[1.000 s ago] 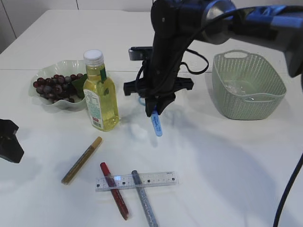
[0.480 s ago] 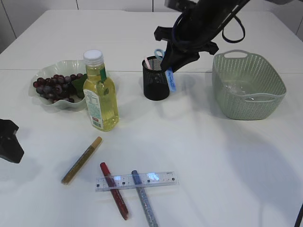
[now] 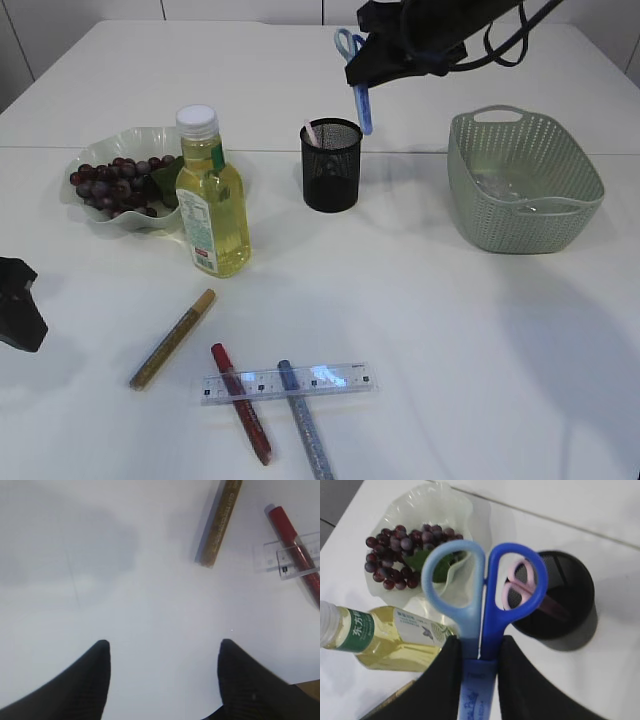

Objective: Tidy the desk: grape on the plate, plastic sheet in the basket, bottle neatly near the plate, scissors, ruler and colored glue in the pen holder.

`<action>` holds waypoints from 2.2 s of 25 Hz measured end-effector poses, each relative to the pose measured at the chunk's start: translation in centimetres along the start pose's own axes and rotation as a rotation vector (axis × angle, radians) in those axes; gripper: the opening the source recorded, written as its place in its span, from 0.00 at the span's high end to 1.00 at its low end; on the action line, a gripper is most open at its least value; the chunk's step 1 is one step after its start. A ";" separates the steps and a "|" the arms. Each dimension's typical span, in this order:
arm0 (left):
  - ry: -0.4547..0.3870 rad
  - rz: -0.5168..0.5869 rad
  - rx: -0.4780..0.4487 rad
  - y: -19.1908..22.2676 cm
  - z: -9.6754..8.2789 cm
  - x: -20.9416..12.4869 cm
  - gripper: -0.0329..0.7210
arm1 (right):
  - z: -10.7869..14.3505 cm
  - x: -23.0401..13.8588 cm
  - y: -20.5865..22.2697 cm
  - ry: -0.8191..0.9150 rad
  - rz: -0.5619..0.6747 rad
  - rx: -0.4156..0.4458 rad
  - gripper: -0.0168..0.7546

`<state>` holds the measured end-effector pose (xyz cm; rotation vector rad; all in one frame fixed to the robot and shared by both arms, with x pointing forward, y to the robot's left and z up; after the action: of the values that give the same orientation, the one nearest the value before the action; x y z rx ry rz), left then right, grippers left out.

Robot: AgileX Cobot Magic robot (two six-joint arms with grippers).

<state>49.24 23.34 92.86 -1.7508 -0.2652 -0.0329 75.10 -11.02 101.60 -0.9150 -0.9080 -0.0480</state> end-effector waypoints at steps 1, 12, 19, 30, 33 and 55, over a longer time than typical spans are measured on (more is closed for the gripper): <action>0.000 0.000 0.000 0.0 0.0 0.0 0.31 | 0.1 0.5 0.1 -0.025 -0.028 0.007 0.76; 0.000 0.022 0.005 0.0 0.1 -0.4 0.31 | -2.0 1.8 3.9 -0.255 -0.222 0.004 0.76; 0.000 0.027 0.006 0.0 0.1 -0.5 0.31 | -3.6 2.1 5.7 -0.339 -0.301 -0.043 0.76; 0.000 0.027 0.006 0.0 0.1 -0.5 0.31 | -5.3 1.4 7.8 -0.359 -0.344 -0.084 0.71; 0.000 0.027 0.006 0.0 0.1 -0.5 0.31 | -5.6 0.9 8.4 -0.354 -0.334 -0.080 0.65; 0.000 0.027 0.006 0.0 0.1 -0.5 0.31 | -1.8 -1.8 0.2 -0.011 0.124 -0.182 0.52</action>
<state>48.78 23.38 92.77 -1.7481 -0.2419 -0.0129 75.25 -12.74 99.73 -1.1405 -0.8649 -0.0195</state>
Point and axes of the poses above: a point on each arm's last joint axis where the gripper is mounted, y pointing out along that axis toward the gripper, z along the wrist's bending axis when the last joint is at zero, x = y × z, the point moved 8 cm from there along y, pointing out along that axis toward the gripper, and after that the axes turned 11 degrees about -y, right-handed, at the moved point
